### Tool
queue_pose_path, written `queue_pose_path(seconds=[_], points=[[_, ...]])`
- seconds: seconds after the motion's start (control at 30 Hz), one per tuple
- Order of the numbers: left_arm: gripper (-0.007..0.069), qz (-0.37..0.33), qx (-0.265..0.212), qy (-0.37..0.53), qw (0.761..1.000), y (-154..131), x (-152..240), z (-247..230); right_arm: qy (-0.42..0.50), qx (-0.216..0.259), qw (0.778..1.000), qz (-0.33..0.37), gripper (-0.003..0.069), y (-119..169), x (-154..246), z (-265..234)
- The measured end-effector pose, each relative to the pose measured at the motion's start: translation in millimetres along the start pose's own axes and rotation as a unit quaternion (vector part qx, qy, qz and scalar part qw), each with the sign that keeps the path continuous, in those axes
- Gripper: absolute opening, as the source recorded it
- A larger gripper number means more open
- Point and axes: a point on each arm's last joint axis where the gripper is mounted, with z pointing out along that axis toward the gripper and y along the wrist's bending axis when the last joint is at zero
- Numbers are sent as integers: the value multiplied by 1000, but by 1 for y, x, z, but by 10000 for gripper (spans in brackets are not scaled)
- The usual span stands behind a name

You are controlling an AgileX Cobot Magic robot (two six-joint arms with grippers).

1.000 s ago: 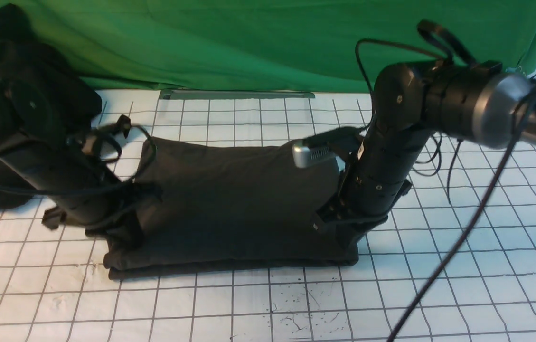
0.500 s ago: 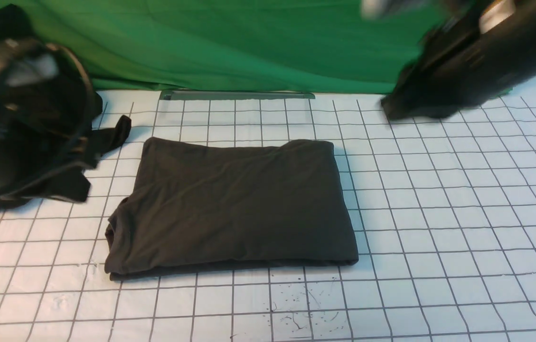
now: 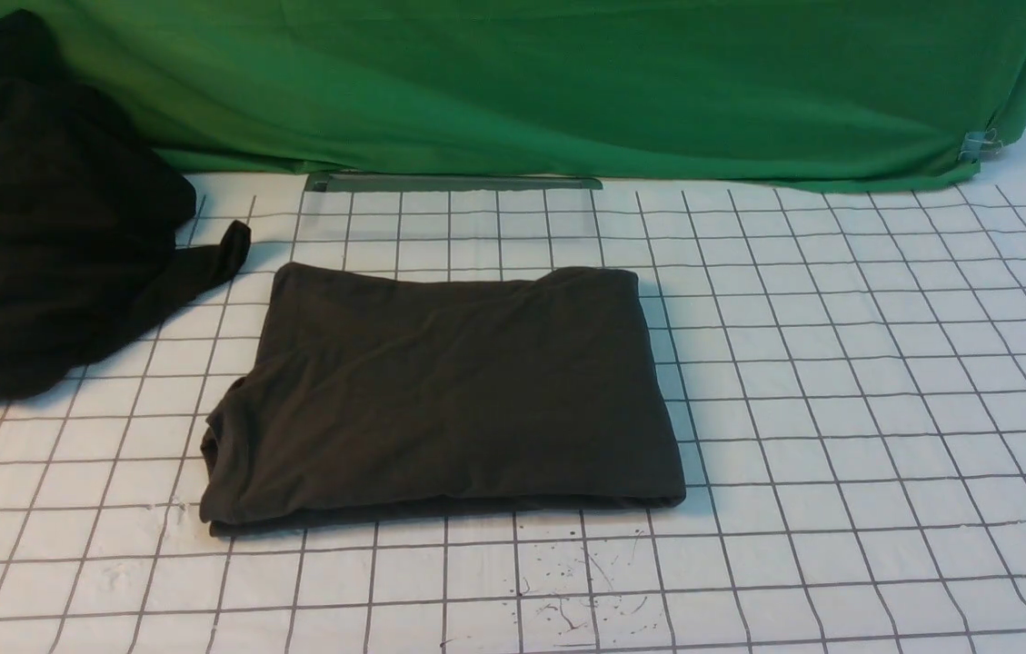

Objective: Fold a long-sleeved shirt over a white checkered tablecloth.

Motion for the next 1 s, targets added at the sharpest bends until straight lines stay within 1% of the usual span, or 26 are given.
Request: queue_pose_path(seconds=[0.1, 0.2, 0.3, 0.4, 0.7, 1.0], points=[[-3, -9, -2, 7, 1000, 5, 17, 8, -75, 16, 997, 0, 8, 1, 14, -32], [-3, -23, -2, 28, 999, 9, 30, 18, -97, 20, 995, 0, 18, 1, 20, -44], [-3, -32, 0, 36, 999, 11, 36, 23, -106, 22, 994, 0, 37, 1, 20, -49], [-3, -32, 1, 26, 999, 11, 35, 24, -107, 22, 994, 0, 59, 1, 20, -50], [-2, 10, 3, 16, 1000, 11, 33, 24, -107, 22, 994, 0, 84, 1, 20, -50], [-3, 14, 3, 13, 1000, 11, 32, 24, -107, 22, 994, 0, 108, 1, 20, -50]])
